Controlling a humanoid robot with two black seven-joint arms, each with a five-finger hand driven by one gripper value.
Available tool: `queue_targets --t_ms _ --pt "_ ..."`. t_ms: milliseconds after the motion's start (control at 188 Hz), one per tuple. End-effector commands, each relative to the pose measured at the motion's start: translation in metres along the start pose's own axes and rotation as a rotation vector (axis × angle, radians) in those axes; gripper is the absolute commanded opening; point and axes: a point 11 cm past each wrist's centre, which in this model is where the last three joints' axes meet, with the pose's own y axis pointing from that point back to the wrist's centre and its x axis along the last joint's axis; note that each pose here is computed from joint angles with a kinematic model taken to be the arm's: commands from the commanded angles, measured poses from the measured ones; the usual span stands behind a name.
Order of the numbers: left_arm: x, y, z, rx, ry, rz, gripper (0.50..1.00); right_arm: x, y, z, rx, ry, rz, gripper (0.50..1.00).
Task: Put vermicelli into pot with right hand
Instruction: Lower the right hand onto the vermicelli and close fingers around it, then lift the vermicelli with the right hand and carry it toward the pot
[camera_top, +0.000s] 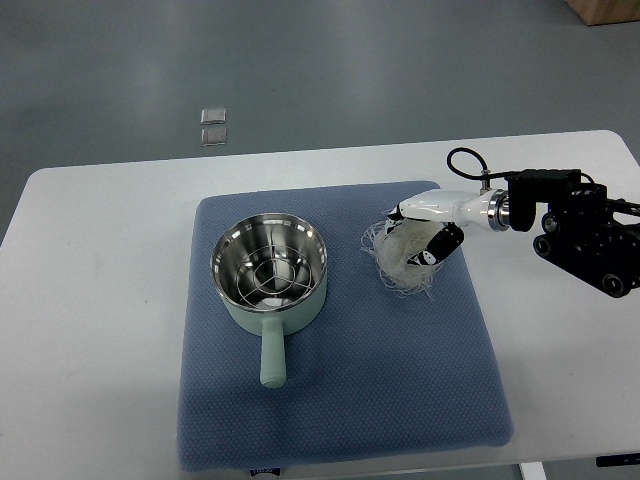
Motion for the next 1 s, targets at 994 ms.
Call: queue_targets --t_ms 994 --pt "0.0 0.0 0.0 0.0 -0.001 0.0 1.0 0.142 0.013 -0.055 0.124 0.019 0.26 0.5"
